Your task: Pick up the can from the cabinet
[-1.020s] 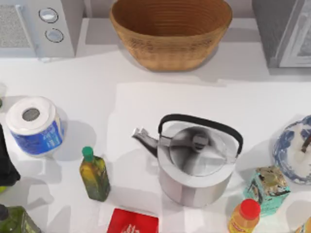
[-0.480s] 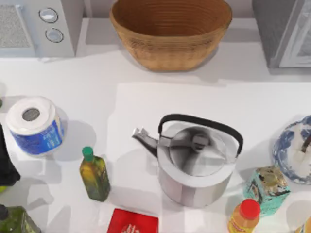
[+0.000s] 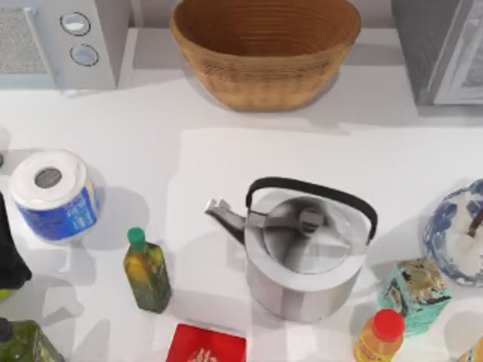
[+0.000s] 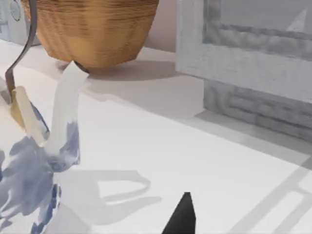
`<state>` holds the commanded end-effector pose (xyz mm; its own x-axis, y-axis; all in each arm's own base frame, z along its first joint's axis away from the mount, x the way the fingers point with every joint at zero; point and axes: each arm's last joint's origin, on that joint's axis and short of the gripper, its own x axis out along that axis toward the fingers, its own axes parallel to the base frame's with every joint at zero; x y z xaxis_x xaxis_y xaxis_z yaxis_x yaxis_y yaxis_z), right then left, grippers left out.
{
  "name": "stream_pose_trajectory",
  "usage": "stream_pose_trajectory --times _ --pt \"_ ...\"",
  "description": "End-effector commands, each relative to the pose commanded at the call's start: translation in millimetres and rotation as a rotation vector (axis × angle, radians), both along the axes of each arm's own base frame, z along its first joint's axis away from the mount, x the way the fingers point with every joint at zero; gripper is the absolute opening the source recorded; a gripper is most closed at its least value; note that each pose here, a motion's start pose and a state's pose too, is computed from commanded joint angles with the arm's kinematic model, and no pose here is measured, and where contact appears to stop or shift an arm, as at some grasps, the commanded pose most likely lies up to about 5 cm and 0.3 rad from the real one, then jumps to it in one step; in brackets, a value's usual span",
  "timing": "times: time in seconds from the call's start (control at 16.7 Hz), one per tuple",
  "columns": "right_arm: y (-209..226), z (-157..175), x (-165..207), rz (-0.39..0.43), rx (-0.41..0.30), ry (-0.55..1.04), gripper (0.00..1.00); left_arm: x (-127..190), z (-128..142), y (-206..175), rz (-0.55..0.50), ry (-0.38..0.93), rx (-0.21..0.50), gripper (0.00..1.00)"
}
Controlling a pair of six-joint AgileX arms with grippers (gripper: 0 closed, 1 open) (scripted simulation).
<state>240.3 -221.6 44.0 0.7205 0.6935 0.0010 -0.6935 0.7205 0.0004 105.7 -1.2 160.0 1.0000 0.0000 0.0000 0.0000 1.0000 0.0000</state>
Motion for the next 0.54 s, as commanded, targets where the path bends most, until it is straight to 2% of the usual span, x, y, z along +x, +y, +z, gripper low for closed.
stream_pose_trajectory --times 0.18,0.54 --pt "0.0 0.0 0.0 0.000 0.000 0.000 0.98 0.0 0.0 0.0 0.000 0.000 0.000 1.00" --pt "0.0 0.0 0.0 0.000 0.000 0.000 1.00 0.0 0.0 0.0 0.000 0.000 0.000 1.00"
